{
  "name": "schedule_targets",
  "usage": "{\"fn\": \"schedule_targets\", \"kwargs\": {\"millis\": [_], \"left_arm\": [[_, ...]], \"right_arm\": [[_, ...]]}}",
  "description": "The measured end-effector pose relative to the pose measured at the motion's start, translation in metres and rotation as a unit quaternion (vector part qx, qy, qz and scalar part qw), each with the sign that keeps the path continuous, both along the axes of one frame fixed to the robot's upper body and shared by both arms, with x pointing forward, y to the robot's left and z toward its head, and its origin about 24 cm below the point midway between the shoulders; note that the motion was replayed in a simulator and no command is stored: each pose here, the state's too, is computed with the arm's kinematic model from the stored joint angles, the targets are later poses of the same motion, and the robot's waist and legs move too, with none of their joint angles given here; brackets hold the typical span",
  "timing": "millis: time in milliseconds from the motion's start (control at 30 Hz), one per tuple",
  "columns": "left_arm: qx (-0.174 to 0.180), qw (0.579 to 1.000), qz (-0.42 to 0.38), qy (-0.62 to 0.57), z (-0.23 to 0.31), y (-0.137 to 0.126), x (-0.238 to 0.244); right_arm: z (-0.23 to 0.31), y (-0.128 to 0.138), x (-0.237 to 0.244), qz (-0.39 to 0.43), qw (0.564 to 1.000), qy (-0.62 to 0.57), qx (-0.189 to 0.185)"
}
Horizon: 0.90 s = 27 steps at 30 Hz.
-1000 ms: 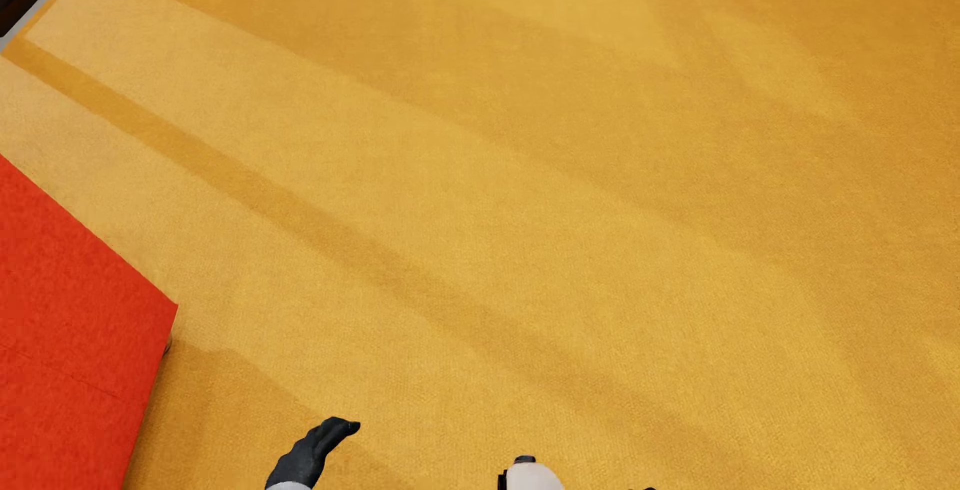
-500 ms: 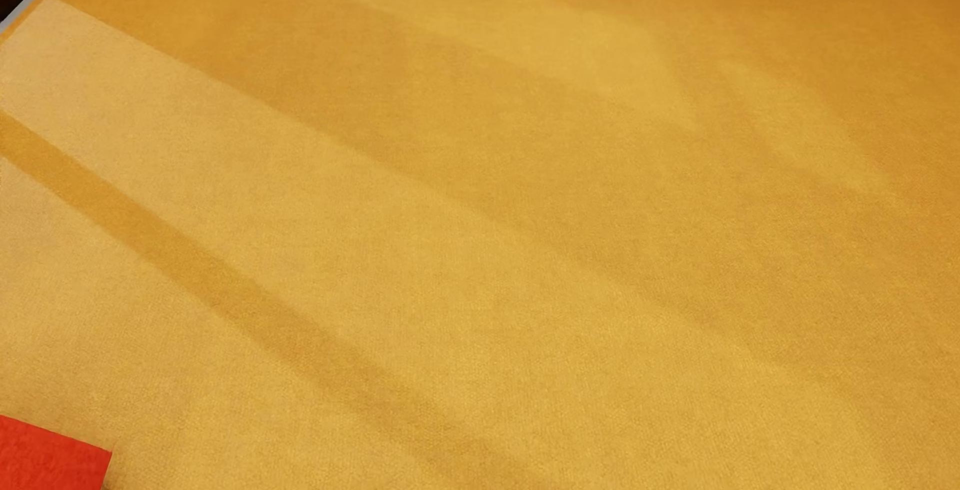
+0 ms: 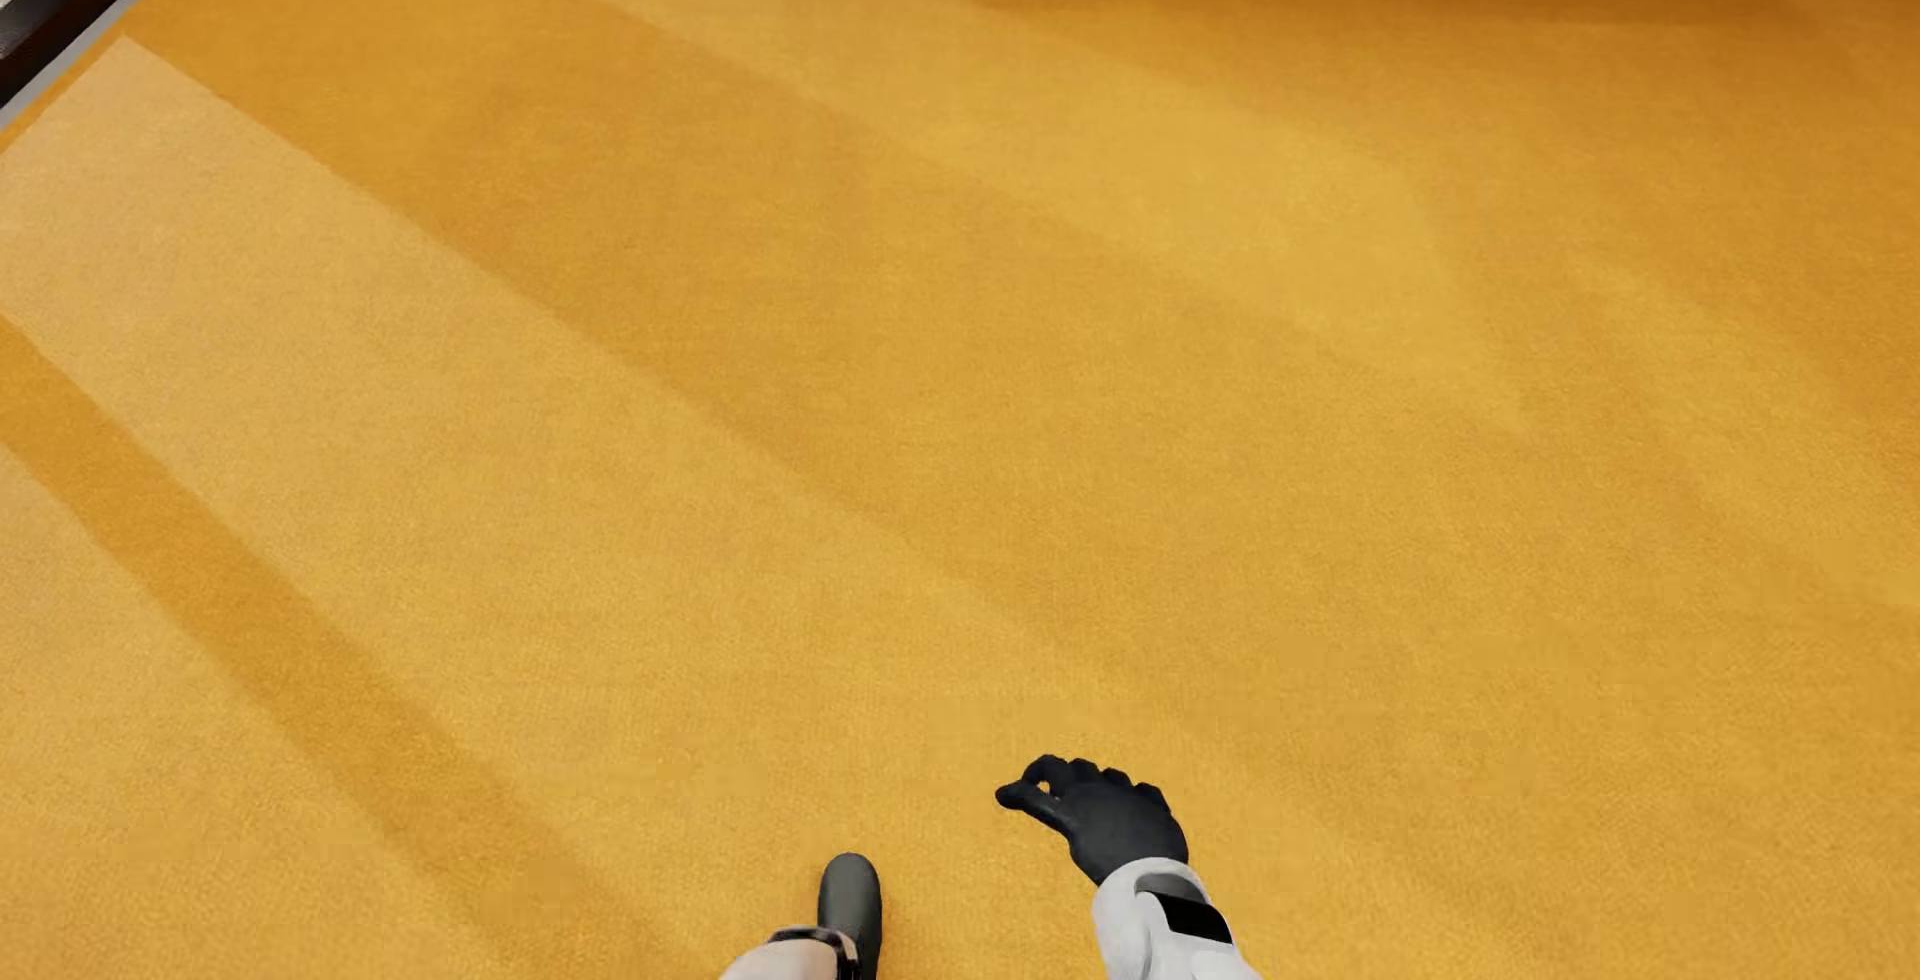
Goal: Move towards the counter
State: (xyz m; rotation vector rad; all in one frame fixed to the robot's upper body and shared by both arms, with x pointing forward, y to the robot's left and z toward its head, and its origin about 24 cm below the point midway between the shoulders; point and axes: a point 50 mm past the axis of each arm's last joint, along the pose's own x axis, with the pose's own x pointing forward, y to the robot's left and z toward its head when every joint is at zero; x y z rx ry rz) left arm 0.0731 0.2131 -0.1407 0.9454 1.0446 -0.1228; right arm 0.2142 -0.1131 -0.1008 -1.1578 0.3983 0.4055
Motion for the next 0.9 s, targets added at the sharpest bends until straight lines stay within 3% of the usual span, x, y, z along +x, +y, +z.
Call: {"fn": "schedule_targets", "kwargs": {"millis": [100,200,333,467,633,767,833,900], "left_arm": [[-0.004,0.999,0.02,0.028,-0.009,-0.007,-0.009],[-0.018,1.0,0.011,0.004,-0.009,-0.018,0.006],[-0.022,0.997,-0.039,-0.057,0.0,-0.028,0.049],[-0.028,0.986,-0.102,-0.127,0.02,-0.039,0.095],[-0.025,0.977,-0.148,-0.15,0.032,-0.05,0.118],[0.026,0.989,-0.131,-0.068,0.014,-0.036,0.086],[0.014,0.996,-0.093,0.001,-0.001,-0.025,0.055],[-0.002,0.992,-0.118,0.054,-0.007,-0.02,0.038]], "right_arm": [[-0.025,-0.023,-0.035,-0.045,0.995,0.078,-0.037],[-0.037,-0.044,-0.059,-0.009,0.986,0.137,-0.09],[-0.036,-0.078,-0.088,-0.096,0.982,0.146,-0.064],[-0.039,-0.094,-0.114,-0.188,0.968,0.156,-0.057],[-0.047,-0.094,-0.139,-0.182,0.962,0.188,-0.074],[-0.056,-0.088,-0.156,-0.192,0.951,0.226,-0.081],[-0.059,-0.081,-0.153,-0.209,0.947,0.234,-0.071],[-0.056,-0.069,-0.134,-0.195,0.957,0.209,-0.053]]}}
